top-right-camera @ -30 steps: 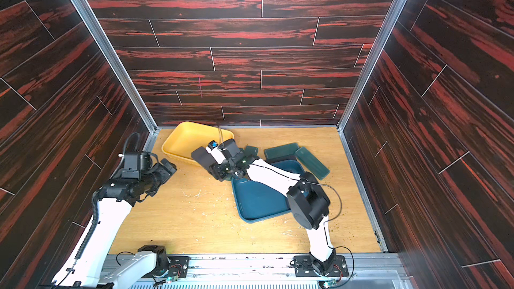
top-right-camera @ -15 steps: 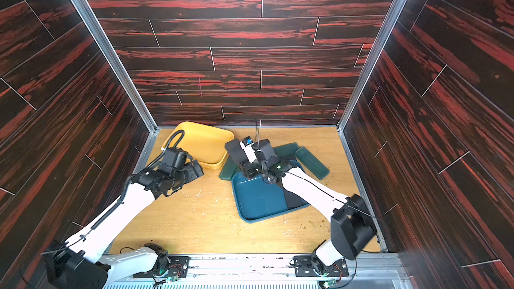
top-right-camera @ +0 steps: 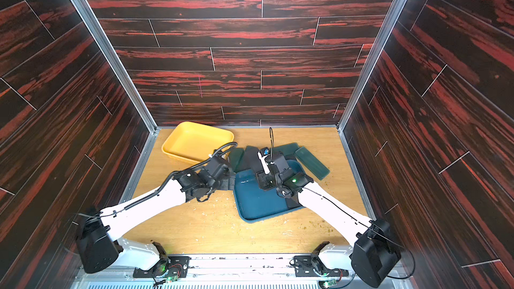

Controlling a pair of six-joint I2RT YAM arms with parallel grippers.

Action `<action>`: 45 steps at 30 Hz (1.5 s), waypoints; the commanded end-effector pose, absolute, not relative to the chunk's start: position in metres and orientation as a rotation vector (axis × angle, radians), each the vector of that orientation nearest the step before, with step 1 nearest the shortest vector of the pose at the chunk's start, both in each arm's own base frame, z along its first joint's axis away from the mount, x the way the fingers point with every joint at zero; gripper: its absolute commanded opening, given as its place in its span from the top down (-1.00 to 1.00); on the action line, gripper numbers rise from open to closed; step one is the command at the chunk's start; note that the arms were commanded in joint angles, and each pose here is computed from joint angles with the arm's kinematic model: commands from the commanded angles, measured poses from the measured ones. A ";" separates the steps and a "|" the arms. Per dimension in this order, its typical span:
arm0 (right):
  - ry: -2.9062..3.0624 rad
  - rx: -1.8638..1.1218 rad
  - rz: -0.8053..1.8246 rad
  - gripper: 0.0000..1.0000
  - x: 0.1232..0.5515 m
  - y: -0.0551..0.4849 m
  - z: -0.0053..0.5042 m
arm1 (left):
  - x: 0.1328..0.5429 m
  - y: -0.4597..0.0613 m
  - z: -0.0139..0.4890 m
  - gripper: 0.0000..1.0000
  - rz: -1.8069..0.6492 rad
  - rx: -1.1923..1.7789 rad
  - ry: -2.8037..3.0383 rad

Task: Place the pencil cases by color into the storage box
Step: Place the pencil case at the storage box.

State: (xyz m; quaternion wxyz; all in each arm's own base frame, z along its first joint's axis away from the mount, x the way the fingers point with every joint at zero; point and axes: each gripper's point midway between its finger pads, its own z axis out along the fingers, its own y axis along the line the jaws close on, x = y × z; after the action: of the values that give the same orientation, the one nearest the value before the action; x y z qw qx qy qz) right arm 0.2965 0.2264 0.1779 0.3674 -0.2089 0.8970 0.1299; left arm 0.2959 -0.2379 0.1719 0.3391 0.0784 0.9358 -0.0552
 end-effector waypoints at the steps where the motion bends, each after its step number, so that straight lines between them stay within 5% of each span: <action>1: 2.339 -0.445 0.310 -0.08 0.287 0.208 0.179 | 0.299 -0.257 0.184 -0.97 -0.114 0.342 2.354; 23: 2.505 -0.351 0.270 -0.08 0.248 0.176 0.151 | 0.213 -0.286 0.188 -1.00 -0.571 0.887 1.970; 45: 2.604 -0.356 0.231 -0.08 0.259 0.172 0.109 | 0.216 -0.297 0.162 -1.00 -0.567 0.956 2.029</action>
State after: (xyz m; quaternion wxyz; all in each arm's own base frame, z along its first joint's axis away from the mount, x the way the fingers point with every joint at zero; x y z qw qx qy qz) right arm 0.2545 0.1701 0.1173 0.2511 -0.1263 0.9560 0.0844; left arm 0.2128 -0.2932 0.1574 0.3947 0.3753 0.8092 -0.2204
